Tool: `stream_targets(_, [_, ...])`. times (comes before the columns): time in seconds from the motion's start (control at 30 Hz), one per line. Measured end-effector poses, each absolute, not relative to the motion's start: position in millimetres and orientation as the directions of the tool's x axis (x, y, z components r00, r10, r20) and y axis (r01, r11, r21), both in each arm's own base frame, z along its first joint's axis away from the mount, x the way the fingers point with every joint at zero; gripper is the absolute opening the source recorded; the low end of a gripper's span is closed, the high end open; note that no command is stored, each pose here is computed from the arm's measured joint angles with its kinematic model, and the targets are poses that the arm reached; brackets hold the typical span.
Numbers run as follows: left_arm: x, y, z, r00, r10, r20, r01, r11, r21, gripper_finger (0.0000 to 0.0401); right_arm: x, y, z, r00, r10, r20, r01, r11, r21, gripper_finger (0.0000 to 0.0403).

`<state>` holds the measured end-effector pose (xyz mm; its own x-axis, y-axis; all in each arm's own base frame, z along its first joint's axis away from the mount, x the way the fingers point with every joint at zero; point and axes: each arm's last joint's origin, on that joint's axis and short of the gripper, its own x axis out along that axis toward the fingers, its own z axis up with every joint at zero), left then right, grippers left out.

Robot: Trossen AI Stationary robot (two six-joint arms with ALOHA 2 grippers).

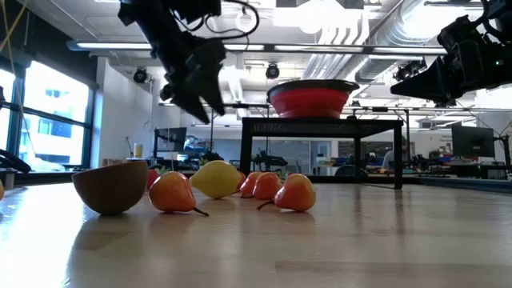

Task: Pick & Place Fruit
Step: Put the strawberry into the strainer on the shelf

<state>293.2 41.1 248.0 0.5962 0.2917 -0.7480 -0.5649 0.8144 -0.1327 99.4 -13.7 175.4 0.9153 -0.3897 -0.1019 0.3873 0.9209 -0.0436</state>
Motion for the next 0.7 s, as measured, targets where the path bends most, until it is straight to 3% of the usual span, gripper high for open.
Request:
stream_targets(0.27, [279.5, 39.7, 227.2, 0.479, 0.285, -0.83, -0.539, 0.842, -0.022, 0.0285, 99.4, -13.7, 175.2, 0.915, -0.39, -0.102, 0.387, 0.921, -0.044, 0.0026])
stream_targets(0.7, [266.3, 38.1, 204.3, 0.394, 0.275, -0.877, -0.545, 0.838, 0.018, 0.0285, 99.4, -13.7, 175.2, 0.915, -0.39, -0.102, 0.387, 0.921, -0.044, 0.0026])
